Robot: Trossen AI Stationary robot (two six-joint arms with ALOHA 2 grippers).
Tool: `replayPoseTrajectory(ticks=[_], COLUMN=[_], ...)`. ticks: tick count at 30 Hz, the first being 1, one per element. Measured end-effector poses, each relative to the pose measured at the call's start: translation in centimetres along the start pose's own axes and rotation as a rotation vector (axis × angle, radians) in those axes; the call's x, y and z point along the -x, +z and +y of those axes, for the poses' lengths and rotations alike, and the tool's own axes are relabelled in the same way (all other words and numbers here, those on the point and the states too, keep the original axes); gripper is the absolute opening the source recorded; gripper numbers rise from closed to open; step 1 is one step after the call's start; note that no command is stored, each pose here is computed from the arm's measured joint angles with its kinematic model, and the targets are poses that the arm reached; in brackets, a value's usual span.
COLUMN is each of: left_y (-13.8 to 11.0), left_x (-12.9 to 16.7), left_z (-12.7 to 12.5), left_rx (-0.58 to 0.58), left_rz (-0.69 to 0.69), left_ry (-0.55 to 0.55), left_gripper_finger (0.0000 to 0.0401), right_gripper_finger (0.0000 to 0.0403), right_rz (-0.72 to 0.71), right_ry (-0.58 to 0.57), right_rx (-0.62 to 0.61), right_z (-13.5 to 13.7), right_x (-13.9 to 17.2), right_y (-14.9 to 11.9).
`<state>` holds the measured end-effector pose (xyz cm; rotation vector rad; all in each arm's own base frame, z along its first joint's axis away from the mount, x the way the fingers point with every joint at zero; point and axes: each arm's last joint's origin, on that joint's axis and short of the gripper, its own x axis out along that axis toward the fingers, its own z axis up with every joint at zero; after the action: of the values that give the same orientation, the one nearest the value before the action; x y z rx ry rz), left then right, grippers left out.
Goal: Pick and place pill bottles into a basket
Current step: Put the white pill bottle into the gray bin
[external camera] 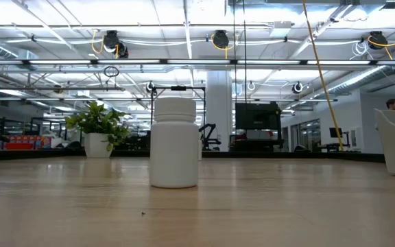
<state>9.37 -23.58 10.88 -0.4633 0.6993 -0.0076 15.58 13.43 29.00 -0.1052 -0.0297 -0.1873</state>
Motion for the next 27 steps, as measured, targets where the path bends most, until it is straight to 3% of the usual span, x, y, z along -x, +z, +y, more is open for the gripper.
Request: replayPoseTrajectory(ticks=[6, 14, 27], left_y=[-0.8, -1.2, -1.7], left_x=[-1.1, -2.2, -4.7], left_z=[0.1, -0.6, -0.9], left_rx=[0.001, -0.042, -0.091], left_rz=[0.041, -0.039, -0.172], left_ry=[0.001, -0.026, 0.06], left_gripper_finger=[0.025, 0.0251, 0.0251], right_gripper_finger=[0.0238, 0.0238, 0.0238], right_rz=[0.0, 0.0, 0.002], right_ry=[0.0, 0.0, 0.075], right_rx=[-0.002, -0.009, -0.028], right_z=[0.0, 0.0, 0.2], right_x=[0.0, 0.0, 0.0], right_y=[0.0, 0.0, -0.2])
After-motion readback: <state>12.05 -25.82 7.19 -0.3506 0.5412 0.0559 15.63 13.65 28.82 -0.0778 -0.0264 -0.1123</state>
